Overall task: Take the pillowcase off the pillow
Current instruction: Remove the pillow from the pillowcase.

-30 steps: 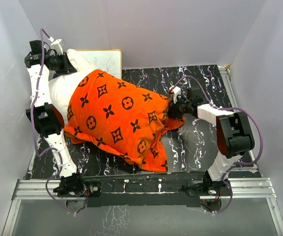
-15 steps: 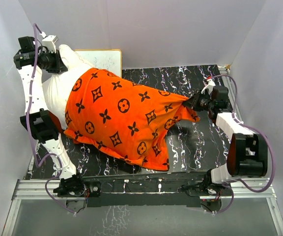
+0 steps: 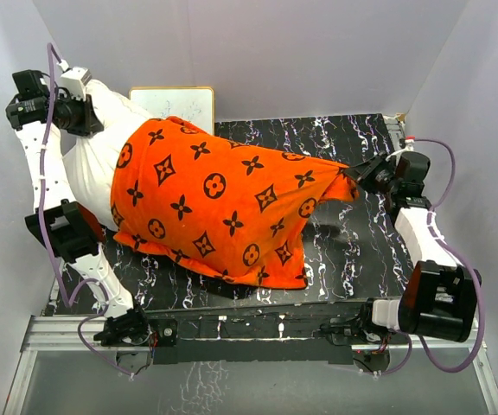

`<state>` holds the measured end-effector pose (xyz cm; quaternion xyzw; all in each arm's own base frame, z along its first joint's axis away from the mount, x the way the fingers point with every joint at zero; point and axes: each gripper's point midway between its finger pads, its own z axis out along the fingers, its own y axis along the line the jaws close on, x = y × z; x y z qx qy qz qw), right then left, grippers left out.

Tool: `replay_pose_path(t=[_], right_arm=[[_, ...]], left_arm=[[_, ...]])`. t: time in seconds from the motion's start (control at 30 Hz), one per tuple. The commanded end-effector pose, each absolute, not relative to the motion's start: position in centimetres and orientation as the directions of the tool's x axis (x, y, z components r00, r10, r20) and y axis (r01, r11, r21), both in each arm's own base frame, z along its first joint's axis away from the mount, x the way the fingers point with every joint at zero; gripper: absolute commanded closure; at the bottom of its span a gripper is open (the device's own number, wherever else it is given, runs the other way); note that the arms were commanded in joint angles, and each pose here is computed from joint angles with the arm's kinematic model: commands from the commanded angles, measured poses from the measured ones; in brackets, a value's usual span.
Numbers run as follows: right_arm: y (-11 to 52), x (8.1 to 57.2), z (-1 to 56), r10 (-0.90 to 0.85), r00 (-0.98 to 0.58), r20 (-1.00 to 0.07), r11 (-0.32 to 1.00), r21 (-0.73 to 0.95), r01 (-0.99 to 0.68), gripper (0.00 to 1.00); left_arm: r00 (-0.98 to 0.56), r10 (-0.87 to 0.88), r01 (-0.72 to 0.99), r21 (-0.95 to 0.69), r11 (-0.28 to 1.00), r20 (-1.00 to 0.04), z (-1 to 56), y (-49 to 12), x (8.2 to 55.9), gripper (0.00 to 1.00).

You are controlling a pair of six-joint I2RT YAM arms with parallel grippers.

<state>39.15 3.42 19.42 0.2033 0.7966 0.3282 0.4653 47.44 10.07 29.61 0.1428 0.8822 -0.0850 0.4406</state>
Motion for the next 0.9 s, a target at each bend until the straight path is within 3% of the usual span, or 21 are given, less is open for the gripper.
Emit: replay_pose_path(t=[0.0,0.13,0.27,0.4,0.5,0.67,0.87], right_arm=[[-8.2,38.9,19.9,0.711,-0.151,-0.686,0.681,0.619,0.392,0.92],[-10.9,36.9,18.7,0.755,-0.072,-0.651,0.587,0.624,0.515,0.92],[-10.9,36.3,17.5,0.796,-0.046,-0.603,0.529,0.658,0.537,0.92],[-6.1,39.5,23.2,0.668,-0.079,-0.740,0.719,0.613,0.328,0.92],[-0.7,41.8,26.7,0.569,-0.134,-0.811,0.815,0.535,0.221,0.78],[7.6,41.6,30.7,0.520,-0.159,-0.839,0.849,0.528,-0.012,0.61],[18.0,38.6,34.2,0.486,-0.236,-0.842,0.787,0.539,-0.302,0.53]], left_arm=[[-0.397,0.369,-0.005,0.404,0.915,-0.840,40.2,22.9,45.1,1.00],[-0.422,0.349,-0.039,0.402,0.915,-0.837,39.6,25.0,44.5,1.00],[-0.422,0.303,-0.023,0.345,0.938,-0.854,39.0,24.5,44.3,1.00],[-0.338,0.205,0.159,0.159,0.974,-0.919,40.4,17.0,45.6,1.00],[-0.266,0.208,0.317,0.118,0.941,-0.941,42.7,8.4,47.0,1.00],[-0.023,0.199,0.531,0.157,0.833,-0.980,49.2,-4.5,46.4,1.00],[0.294,0.151,0.597,0.305,0.742,-0.944,57.2,-12.2,43.4,1.00]])
